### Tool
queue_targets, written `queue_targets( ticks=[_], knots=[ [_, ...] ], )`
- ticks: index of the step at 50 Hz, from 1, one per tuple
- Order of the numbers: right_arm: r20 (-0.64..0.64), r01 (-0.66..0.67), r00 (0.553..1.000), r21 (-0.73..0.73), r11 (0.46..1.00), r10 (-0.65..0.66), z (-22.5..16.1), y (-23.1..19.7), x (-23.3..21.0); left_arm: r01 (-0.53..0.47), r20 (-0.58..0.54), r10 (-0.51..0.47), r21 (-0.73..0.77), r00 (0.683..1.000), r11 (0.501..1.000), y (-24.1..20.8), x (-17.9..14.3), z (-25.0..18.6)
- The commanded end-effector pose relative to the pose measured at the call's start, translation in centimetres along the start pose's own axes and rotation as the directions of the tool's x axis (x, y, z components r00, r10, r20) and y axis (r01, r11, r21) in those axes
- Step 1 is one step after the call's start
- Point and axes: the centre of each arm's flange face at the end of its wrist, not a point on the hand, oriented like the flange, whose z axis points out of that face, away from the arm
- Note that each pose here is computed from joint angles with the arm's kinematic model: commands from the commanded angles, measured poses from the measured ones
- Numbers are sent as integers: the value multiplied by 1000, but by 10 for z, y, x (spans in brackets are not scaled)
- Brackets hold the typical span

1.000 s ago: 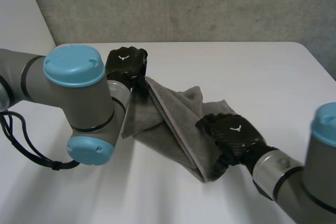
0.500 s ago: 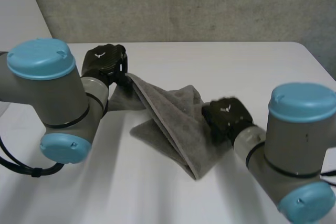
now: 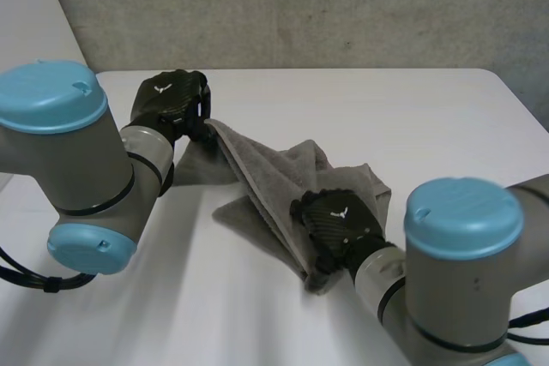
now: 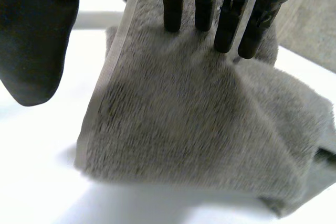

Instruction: Fold the towel.

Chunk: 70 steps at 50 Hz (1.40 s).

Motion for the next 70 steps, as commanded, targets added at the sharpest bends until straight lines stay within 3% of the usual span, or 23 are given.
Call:
queue_targets(
  ticks=[1,10,17,24,26,29,33,41,46,49,54,57,61,63,64,66,67,69,70],
  knots=[
    [-95,27,995,-28,999,-30,23,24,2,5,2,-5,9,1000,1000,-3,-1,0],
    [-168,108,982,97,989,-91,36,9,13,4,16,-4,8,1000,1000,-3,-5,2],
    [-277,200,954,301,932,-115,18,-76,51,14,52,-16,50,999,999,-21,-19,2],
    [-243,228,961,436,871,-130,0,-141,61,62,53,-67,99,996,993,-40,-22,-4],
    [-250,251,959,512,821,-137,-14,-176,72,92,43,-98,119,994,989,-48,-21,-9],
    [-259,271,955,546,793,-148,-21,-195,78,102,40,-108,130,993,986,-52,-21,-12],
    [-155,311,950,562,767,-271,-36,-221,71,109,37,-116,147,993,983,-62,-22,-24],
    [14,473,866,296,830,-499,11,-167,73,107,25,-112,141,993,984,-64,-28,-39],
    [169,612,776,31,791,-607,47,-92,72,99,18,-100,58,995,993,-38,-33,-41],
    [167,660,743,-25,751,-648,56,-76,76,89,7,-89,-21,996,996,-12,-32,-40],
    [114,688,724,-35,725,-681,63,-75,82,83,2,-84,-139,997,987,26,-27,-35],
    [62,678,734,-16,735,-676,63,-82,84,82,1,-83,-144,997,986,28,-27,-34],
    [14,620,784,-2,784,-620,58,-91,83,83,1,-83,-140,997,987,27,-27,-30],
    [-14,477,878,-11,879,-478,49,-94,83,85,1,-85,-132,996,988,25,-27,-29],
    [-14,477,879,-11,879,-477,49,-94,83,87,1,-87,-126,996,988,23,-27,-28],
    [-30,293,956,-12,956,-293,42,-90,82,90,2,-91,-120,996,989,21,-27,-28],
    [-30,292,956,-12,956,-292,42,-90,82,90,1,-91,-114,996,989,20,-27,-28],
    [-34,115,993,0,993,-115,35,-81,79,91,5,-91,-110,996,990,19,-28,-27],
    [-34,114,993,0,993,-114,35,-80,79,93,6,-93,-107,996,990,18,-29,-27]
  ],
)
